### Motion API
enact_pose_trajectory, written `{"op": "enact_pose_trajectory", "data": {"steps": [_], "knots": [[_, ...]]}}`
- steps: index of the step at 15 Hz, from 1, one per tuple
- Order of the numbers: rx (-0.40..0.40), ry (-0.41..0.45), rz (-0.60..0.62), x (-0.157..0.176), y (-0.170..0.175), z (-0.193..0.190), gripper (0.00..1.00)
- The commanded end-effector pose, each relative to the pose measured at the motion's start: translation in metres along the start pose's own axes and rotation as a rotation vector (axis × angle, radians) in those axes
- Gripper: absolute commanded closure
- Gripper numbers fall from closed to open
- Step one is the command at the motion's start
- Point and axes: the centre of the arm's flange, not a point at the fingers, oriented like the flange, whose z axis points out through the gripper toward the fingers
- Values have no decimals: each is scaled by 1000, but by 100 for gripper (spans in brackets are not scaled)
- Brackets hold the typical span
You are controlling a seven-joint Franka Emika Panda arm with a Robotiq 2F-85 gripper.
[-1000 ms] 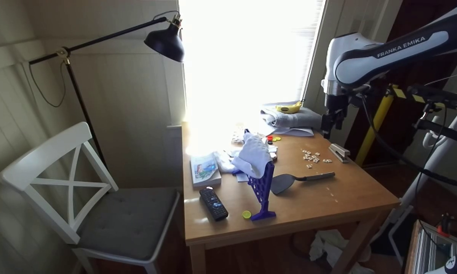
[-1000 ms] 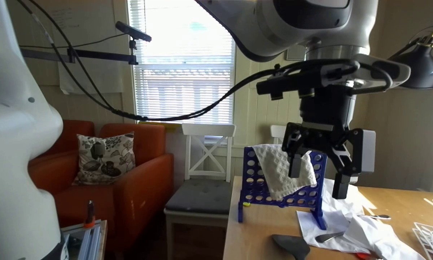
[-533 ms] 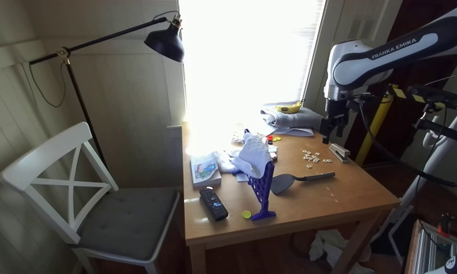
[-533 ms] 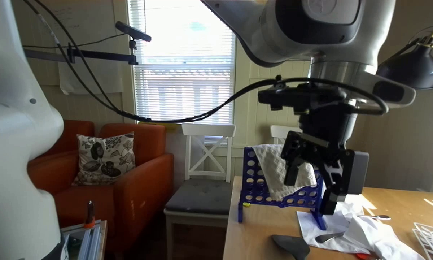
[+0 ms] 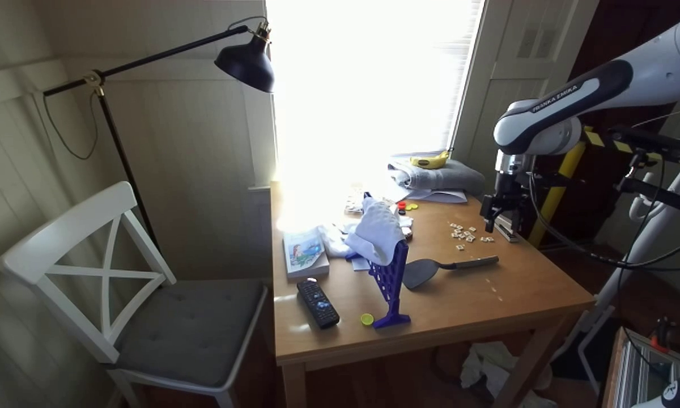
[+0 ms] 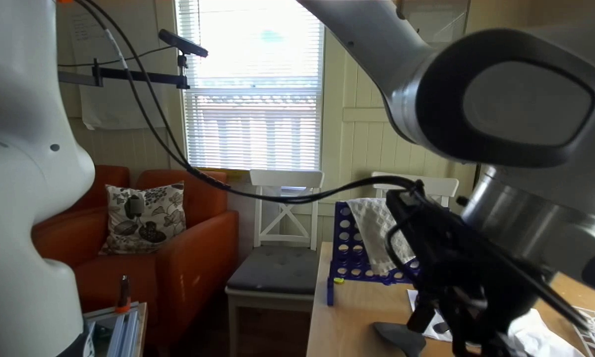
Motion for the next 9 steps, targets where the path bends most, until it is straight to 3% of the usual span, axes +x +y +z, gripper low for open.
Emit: {"op": "enact_pose_trajectory", "data": {"steps": [1,2,6,7,9], "knots": [[50,-79,48,36,23,29,0],[16,-37,37,10,16,21,0],[17,-67,51,24,23,37,0],[22,-9,103,19,21,37,0],[7,85,88,23,17,46,0]]}}
